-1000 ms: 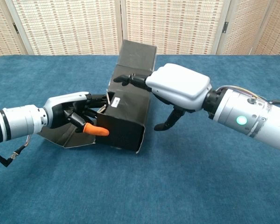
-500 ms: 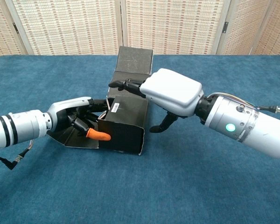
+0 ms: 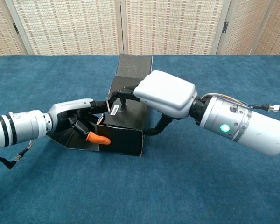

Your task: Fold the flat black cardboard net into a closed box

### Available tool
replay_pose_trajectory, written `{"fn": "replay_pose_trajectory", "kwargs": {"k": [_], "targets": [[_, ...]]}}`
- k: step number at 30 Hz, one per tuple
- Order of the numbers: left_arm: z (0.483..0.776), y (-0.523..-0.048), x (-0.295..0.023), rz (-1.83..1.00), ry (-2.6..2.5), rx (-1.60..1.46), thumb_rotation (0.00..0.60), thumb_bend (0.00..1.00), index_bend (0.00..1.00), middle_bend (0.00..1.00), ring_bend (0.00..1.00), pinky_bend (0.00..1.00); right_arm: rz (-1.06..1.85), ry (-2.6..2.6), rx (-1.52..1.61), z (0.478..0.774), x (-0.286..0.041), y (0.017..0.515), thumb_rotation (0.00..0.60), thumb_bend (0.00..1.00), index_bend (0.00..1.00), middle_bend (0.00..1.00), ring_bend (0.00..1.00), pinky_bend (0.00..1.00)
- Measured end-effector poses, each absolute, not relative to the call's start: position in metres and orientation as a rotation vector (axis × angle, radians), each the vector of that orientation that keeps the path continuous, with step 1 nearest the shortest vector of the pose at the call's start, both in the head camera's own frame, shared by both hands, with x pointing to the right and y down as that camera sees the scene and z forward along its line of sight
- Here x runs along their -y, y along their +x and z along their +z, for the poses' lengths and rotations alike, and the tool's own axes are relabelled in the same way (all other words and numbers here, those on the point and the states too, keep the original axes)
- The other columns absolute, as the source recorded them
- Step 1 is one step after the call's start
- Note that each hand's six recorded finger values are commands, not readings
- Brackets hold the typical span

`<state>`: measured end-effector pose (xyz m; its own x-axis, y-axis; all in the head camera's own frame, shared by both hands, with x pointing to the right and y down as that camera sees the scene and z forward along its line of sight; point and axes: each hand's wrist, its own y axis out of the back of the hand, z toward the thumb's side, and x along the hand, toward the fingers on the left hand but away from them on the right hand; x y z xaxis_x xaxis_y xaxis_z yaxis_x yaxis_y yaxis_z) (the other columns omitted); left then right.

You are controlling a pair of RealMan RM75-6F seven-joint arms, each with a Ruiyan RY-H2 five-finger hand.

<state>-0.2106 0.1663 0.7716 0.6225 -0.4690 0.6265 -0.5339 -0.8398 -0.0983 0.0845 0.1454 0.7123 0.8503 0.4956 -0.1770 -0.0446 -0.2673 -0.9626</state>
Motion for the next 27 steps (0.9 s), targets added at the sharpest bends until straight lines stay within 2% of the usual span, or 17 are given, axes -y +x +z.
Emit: {"fn": "replay_pose_trajectory", "kwargs": {"k": [20, 27], "targets": [[0.772, -0.207, -0.17, 1.05, 2.748, 0.795, 0.6, 0.22, 0.08, 0.14, 0.55, 0.82, 0.523, -1.784, 0.293, 0.713, -0.158, 0.098, 0.6, 0.11, 0.31, 0.35, 0.74, 1.0], [0.771, -0.205, -0.17, 1.055, 2.757, 0.787, 0.6, 0.22, 0.12, 0.16, 0.55, 0.82, 0.523, -1.773, 0.298, 0.711, -0.156, 0.099, 0.6, 0.11, 0.31, 0.34, 0.74, 1.0]]}}
